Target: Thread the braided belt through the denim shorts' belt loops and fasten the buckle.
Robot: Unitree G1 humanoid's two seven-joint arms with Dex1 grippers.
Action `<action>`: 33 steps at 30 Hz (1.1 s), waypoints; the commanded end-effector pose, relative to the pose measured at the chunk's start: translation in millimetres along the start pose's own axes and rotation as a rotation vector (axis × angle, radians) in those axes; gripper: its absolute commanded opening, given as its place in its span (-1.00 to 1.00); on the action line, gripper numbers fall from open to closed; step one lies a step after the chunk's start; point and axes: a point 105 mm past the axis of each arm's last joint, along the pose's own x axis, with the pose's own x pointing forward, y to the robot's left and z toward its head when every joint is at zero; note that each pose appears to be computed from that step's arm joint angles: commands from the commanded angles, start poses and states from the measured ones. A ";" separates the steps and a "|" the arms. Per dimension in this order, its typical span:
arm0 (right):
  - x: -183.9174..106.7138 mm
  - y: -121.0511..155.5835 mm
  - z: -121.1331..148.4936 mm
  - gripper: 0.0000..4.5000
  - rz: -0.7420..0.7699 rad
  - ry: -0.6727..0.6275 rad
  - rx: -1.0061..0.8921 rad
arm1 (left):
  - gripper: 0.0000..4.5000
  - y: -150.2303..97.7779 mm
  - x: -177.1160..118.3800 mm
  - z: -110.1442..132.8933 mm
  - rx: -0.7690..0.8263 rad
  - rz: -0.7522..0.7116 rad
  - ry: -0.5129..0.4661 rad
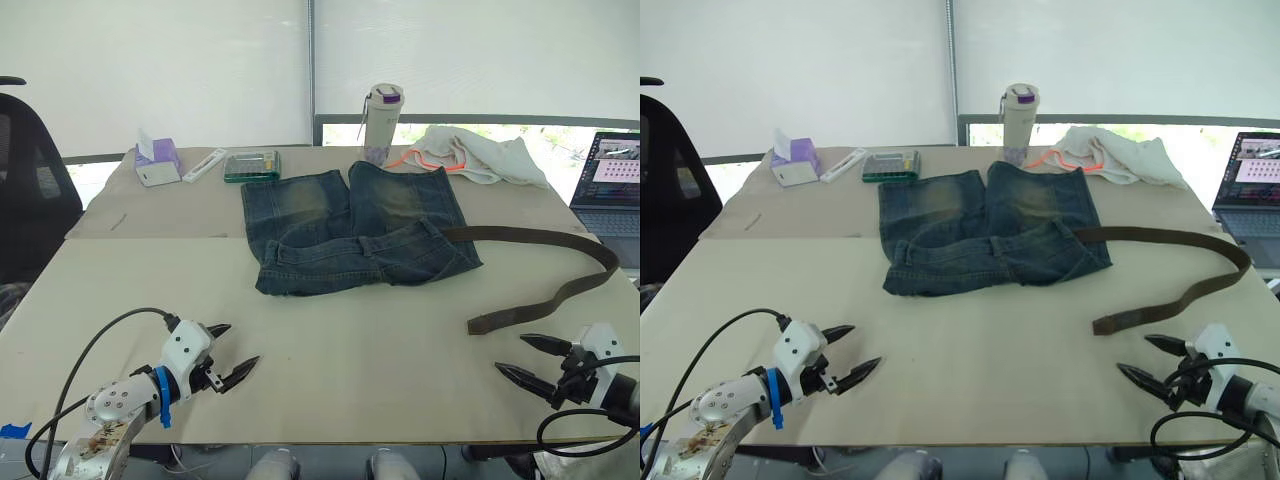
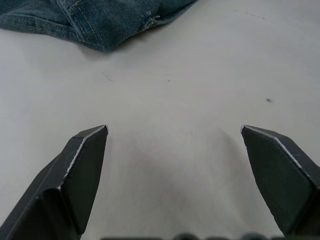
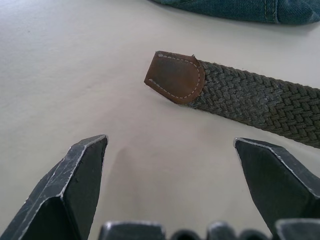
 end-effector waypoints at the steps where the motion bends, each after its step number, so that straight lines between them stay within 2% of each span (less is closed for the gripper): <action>1: -3.3 -3.0 12.0 0.99 -0.022 -0.051 -0.019 | 1.00 -1.4 0.2 9.2 0.037 -0.023 -0.030; 8: -5.0 -2.2 14.3 0.99 -0.026 -0.062 -0.028 | 1.00 -0.5 0.8 10.8 0.033 -0.034 -0.039; 12: 9.3 0.4 50.5 0.99 0.014 -0.171 -0.048 | 1.00 0.0 -1.0 17.9 0.056 -0.052 -0.056; 15: 20.6 5.7 65.6 0.99 0.056 -0.175 -0.078 | 1.00 0.3 -2.1 22.9 0.056 -0.075 -0.069; 18: 66.7 6.0 93.4 0.99 0.084 -0.125 -0.215 | 1.00 -1.1 -3.7 39.6 0.070 -0.149 -0.113; 21: 104.3 2.3 103.8 0.99 0.102 -0.035 -0.330 | 1.00 0.8 -3.3 50.2 0.102 -0.193 -0.121; 26: 152.8 -7.6 121.4 0.99 0.095 0.046 -0.444 | 1.00 7.0 -1.1 66.3 0.159 -0.199 -0.145; 30: 170.3 -27.3 114.8 0.99 0.022 0.191 -0.483 | 1.00 7.6 0.2 72.1 0.181 -0.190 -0.155; 33: 174.1 -35.0 114.3 0.60 -0.012 0.220 -0.481 | 1.00 6.0 0.2 72.6 0.182 -0.183 -0.156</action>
